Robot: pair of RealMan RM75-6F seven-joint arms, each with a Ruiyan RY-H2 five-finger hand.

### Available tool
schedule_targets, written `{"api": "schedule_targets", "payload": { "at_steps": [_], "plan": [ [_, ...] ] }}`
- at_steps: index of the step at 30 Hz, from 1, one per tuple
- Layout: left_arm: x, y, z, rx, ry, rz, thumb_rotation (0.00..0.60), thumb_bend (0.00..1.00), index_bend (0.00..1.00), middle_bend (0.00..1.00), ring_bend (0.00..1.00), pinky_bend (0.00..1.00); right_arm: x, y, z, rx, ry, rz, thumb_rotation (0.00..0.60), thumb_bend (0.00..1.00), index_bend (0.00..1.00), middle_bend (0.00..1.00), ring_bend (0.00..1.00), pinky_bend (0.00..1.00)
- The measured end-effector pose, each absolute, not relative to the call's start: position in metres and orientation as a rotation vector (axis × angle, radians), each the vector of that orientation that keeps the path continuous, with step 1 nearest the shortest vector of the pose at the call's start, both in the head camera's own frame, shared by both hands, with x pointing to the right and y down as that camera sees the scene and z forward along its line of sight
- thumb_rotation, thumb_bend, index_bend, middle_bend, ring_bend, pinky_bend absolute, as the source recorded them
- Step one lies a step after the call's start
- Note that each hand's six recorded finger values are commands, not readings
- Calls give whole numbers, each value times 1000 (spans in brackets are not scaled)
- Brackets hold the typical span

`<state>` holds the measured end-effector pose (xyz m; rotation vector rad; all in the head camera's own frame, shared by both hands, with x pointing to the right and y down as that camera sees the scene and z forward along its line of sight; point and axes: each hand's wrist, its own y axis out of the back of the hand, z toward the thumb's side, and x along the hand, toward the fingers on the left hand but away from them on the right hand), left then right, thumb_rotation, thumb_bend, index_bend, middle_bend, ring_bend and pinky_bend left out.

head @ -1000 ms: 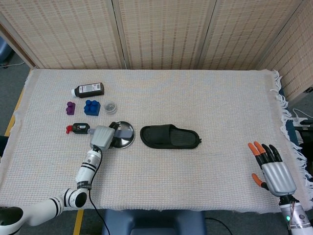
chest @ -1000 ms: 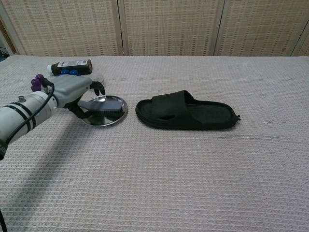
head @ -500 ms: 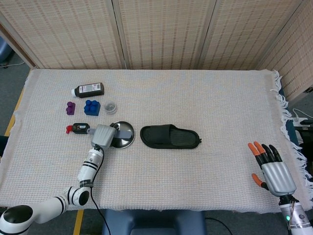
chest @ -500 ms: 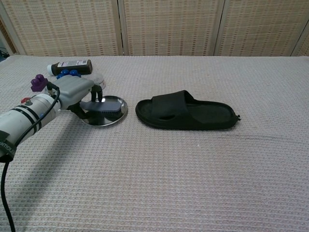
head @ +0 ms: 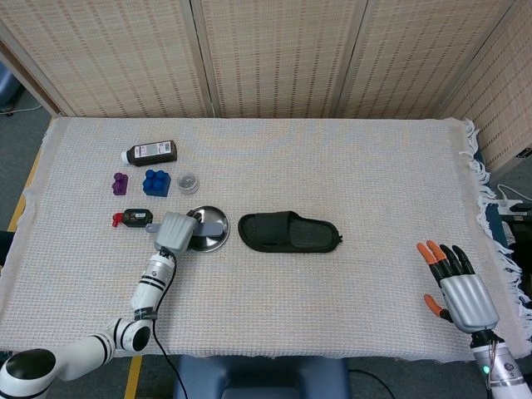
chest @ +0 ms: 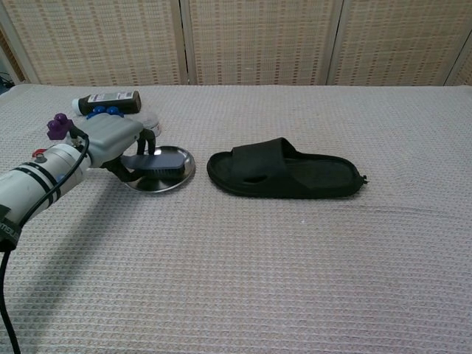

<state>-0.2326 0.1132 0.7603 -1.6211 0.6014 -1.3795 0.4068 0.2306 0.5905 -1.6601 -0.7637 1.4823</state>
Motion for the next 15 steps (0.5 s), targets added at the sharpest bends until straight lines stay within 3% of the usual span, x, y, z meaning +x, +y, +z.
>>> {"api": "schedule_targets", "payload": {
  "at_steps": [6, 15],
  "plan": [
    [-230, 109, 742, -1619, 648, -1341, 600, 373, 442, 491, 789, 1000, 382, 214, 604, -1736, -690, 1403, 600, 250, 0, 0, 0, 0],
    [-220, 104, 713, -1624, 721, -1307, 600, 372, 442, 491, 789, 1000, 312, 170, 639, -1852, -467, 1264, 600, 488, 0, 0, 0, 0]
  ]
}}
